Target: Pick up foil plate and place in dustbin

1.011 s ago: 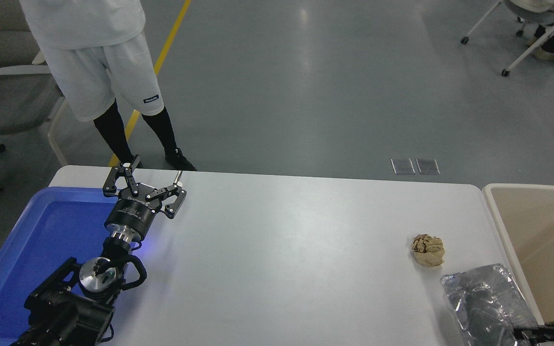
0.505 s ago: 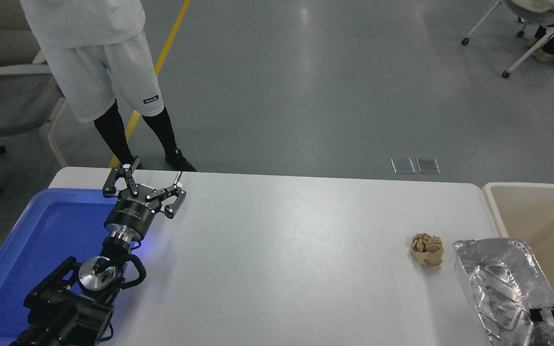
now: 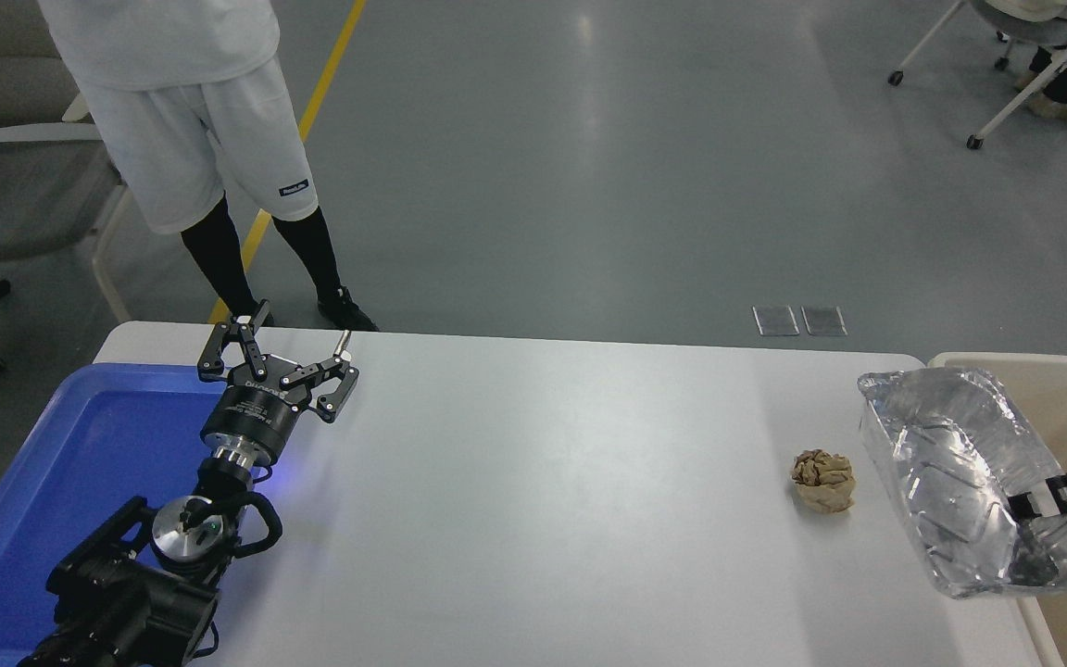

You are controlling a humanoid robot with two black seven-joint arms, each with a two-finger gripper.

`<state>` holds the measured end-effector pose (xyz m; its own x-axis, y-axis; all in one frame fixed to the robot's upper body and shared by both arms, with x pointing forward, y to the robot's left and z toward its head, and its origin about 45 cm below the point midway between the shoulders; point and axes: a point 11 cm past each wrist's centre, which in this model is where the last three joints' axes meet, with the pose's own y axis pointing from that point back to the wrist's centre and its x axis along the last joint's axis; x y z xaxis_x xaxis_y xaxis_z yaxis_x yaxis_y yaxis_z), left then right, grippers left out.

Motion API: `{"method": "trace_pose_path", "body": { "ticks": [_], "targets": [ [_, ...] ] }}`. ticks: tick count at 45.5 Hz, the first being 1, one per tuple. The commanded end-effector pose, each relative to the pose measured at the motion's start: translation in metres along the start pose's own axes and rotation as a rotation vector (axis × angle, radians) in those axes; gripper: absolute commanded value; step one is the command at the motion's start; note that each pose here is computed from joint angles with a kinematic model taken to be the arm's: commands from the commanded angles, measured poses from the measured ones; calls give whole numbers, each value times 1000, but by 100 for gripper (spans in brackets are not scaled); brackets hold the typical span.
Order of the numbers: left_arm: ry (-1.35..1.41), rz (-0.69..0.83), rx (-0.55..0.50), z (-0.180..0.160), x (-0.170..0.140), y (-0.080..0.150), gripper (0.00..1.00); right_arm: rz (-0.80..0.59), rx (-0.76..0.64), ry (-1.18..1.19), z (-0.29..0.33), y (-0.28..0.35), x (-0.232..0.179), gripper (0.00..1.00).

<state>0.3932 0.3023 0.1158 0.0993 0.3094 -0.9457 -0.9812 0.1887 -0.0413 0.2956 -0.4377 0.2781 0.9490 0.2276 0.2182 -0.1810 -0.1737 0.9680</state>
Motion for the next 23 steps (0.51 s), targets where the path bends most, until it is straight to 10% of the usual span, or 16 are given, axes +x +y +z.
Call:
{"method": "trace_pose_path", "body": {
  "ticks": [1,23],
  "targets": [
    [0,0,0,0,0,0,99,-27,-28,90,-33,28,49,0],
    [0,-1,0,0,0,0,99,8,-60,36,-62,74,89,0]
  ]
}}
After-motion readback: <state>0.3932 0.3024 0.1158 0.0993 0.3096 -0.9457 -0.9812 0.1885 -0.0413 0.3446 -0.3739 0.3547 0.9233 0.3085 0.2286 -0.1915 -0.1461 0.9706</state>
